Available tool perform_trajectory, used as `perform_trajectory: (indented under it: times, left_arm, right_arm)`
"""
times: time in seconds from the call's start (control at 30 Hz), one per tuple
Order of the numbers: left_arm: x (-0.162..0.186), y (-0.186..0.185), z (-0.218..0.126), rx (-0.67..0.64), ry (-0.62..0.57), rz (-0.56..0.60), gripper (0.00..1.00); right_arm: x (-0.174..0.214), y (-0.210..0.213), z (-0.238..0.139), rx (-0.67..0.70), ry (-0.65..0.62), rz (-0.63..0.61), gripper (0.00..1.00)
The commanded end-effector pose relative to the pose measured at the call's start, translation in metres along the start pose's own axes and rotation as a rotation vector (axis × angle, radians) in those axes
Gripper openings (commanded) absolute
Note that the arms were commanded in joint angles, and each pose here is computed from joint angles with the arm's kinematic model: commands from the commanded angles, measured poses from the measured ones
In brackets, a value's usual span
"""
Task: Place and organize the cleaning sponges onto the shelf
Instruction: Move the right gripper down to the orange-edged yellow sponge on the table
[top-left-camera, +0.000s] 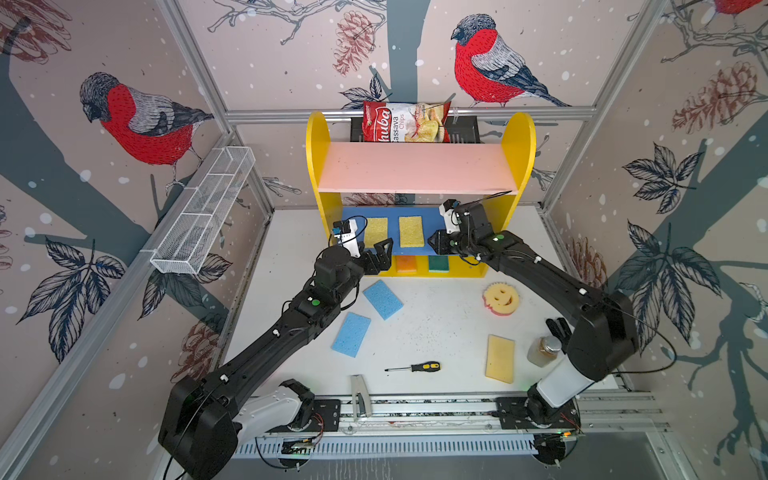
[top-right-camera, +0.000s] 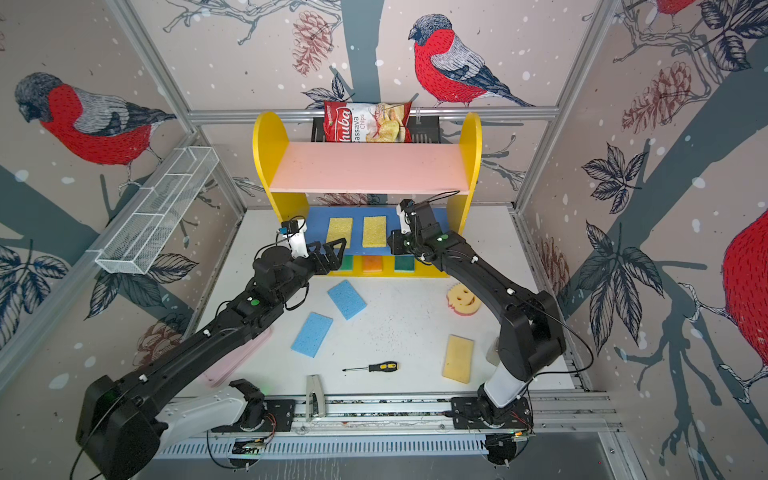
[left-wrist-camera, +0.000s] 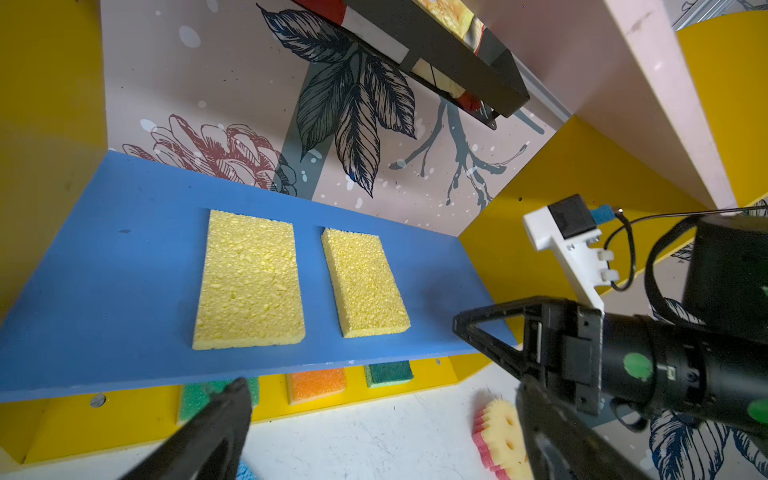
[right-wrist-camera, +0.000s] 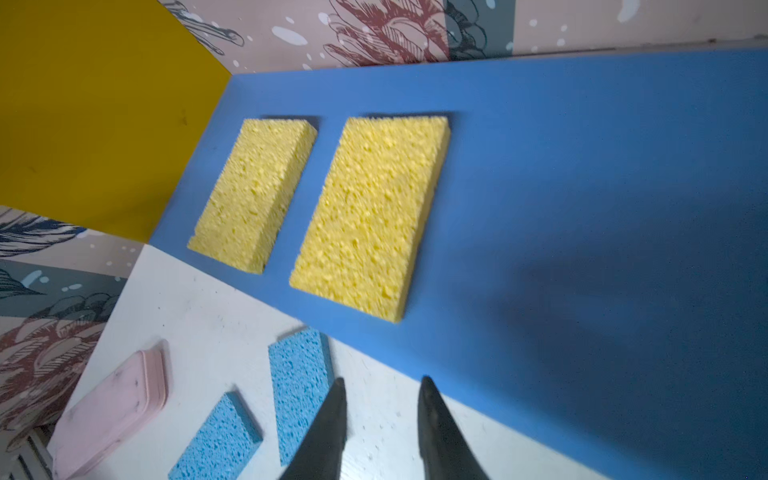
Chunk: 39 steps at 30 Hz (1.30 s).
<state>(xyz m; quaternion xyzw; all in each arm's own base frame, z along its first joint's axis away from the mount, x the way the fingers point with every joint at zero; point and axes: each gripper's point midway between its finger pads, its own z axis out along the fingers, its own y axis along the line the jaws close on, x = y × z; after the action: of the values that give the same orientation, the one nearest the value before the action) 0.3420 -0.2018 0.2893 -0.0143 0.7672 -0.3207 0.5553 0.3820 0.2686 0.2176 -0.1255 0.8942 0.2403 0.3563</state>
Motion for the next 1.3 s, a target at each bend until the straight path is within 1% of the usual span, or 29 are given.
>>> perform_trajectory:
  times: [0.0, 0.13, 0.3, 0.37, 0.47, 0.5, 0.57, 0.7, 0.87, 0.97, 1.0, 1.1, 1.27]
  left_arm:
    - [0.006, 0.001, 0.000, 0.001, 0.019, 0.000, 0.98]
    - [0.013, 0.000, 0.002, 0.011, 0.045, -0.010, 0.98]
    - [0.019, -0.001, 0.004, 0.022, 0.062, -0.028, 0.98]
    - [0.020, -0.004, 0.005, 0.032, 0.062, -0.034, 0.98]
    - [0.020, -0.012, 0.006, 0.045, 0.060, -0.027, 0.98]
    - [0.020, -0.014, 0.006, 0.046, 0.058, -0.021, 0.98]
    - [0.023, -0.014, 0.009, 0.041, 0.063, -0.017, 0.98]
    - [0.024, -0.015, 0.015, 0.042, 0.068, -0.009, 0.98]
    - [0.023, -0.022, 0.021, 0.074, 0.071, 0.003, 0.98]
    - [0.025, -0.019, 0.022, 0.059, 0.080, 0.030, 0.98]
    - [0.026, -0.018, 0.022, 0.056, 0.077, 0.037, 0.98]
    - [0.028, -0.013, 0.020, 0.045, 0.067, 0.048, 0.98]
    - [0.031, -0.010, 0.020, 0.039, 0.068, 0.064, 0.98]
  right_arm:
    - [-0.004, -0.005, -0.016, 0.027, -0.078, 0.022, 0.30]
    - [0.014, -0.012, -0.039, 0.035, -0.103, 0.049, 0.30]
    - [0.047, -0.030, -0.065, 0.084, -0.119, 0.088, 0.33]
    - [0.068, -0.044, -0.067, 0.130, -0.097, 0.093, 0.33]
    - [0.102, -0.066, -0.070, 0.223, -0.024, 0.105, 0.34]
    - [0.115, -0.073, -0.071, 0.249, 0.001, 0.109, 0.37]
    - [0.138, -0.083, -0.070, 0.277, 0.044, 0.129, 0.45]
    - [0.182, -0.096, -0.066, 0.313, 0.152, 0.206, 0.58]
    - [0.224, -0.117, -0.071, 0.408, 0.238, 0.295, 0.77]
    - [0.246, -0.125, -0.077, 0.448, 0.267, 0.355, 0.88]
    - [0.248, -0.126, -0.080, 0.462, 0.255, 0.375, 0.99]
    - [0.250, -0.127, -0.087, 0.479, 0.227, 0.437, 1.00]
    - [0.259, -0.143, -0.101, 0.563, 0.170, 0.538, 1.00]
